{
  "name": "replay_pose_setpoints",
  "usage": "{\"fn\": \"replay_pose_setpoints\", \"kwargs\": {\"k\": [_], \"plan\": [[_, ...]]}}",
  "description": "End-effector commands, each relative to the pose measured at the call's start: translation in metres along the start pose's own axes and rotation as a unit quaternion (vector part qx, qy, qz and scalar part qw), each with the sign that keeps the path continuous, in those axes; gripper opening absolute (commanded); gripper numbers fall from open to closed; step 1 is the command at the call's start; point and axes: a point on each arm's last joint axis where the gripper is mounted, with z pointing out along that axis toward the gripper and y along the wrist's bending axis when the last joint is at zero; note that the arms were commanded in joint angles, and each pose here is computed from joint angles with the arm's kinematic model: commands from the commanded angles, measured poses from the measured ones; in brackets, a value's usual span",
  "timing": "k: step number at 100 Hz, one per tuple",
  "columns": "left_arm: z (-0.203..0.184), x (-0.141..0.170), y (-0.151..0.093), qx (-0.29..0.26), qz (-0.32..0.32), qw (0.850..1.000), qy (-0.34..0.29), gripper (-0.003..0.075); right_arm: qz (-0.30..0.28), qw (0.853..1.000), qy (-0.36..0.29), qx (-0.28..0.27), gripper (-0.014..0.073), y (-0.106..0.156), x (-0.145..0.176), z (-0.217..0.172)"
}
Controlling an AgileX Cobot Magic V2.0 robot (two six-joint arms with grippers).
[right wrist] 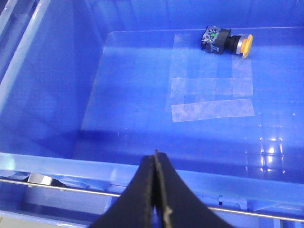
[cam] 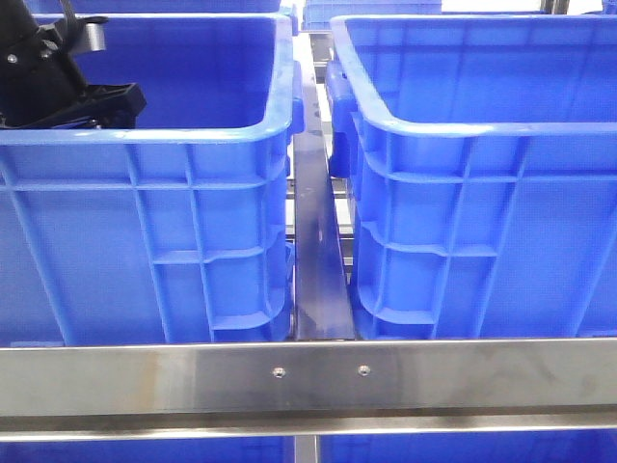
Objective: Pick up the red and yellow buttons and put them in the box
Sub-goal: 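Grasp a red-capped button with the left gripper and lift it, then carry the red button to the right gripper and hand it over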
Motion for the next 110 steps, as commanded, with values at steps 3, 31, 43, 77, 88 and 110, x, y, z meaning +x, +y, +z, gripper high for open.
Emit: {"fn": "replay_pose_setpoints", "kwargs": {"k": [3, 31, 43, 77, 88, 110], "plan": [[-0.025, -0.013, -0.004, 0.003, -0.006, 0.998, -0.064, 0.0488, -0.002, 0.999, -0.047, 0.004, -0.0064, 0.001, -0.013, -0.005], [-0.025, -0.012, -0.004, 0.004, -0.005, 0.998, -0.057, 0.0076, -0.002, 0.999, -0.047, 0.004, -0.0064, 0.001, -0.013, -0.005], [-0.030, -0.012, -0.005, 0.004, -0.001, 0.998, -0.062, -0.0001, -0.002, 0.999, -0.047, 0.004, -0.0064, 0.001, -0.013, -0.005], [-0.088, 0.001, -0.029, 0.064, 0.094, 0.990, -0.086, -0.0001, 0.000, 0.998, -0.037, -0.040, -0.0064, 0.012, -0.017, 0.000], [-0.114, 0.011, -0.046, 0.124, 0.156, 0.976, -0.092, -0.0001, 0.007, 0.997, -0.023, -0.074, -0.0059, 0.020, -0.024, 0.004], [-0.142, 0.032, -0.079, 0.182, 0.255, 0.946, -0.080, -0.0001, 0.004, 0.991, 0.033, -0.127, 0.0287, 0.037, -0.040, 0.023]]}}
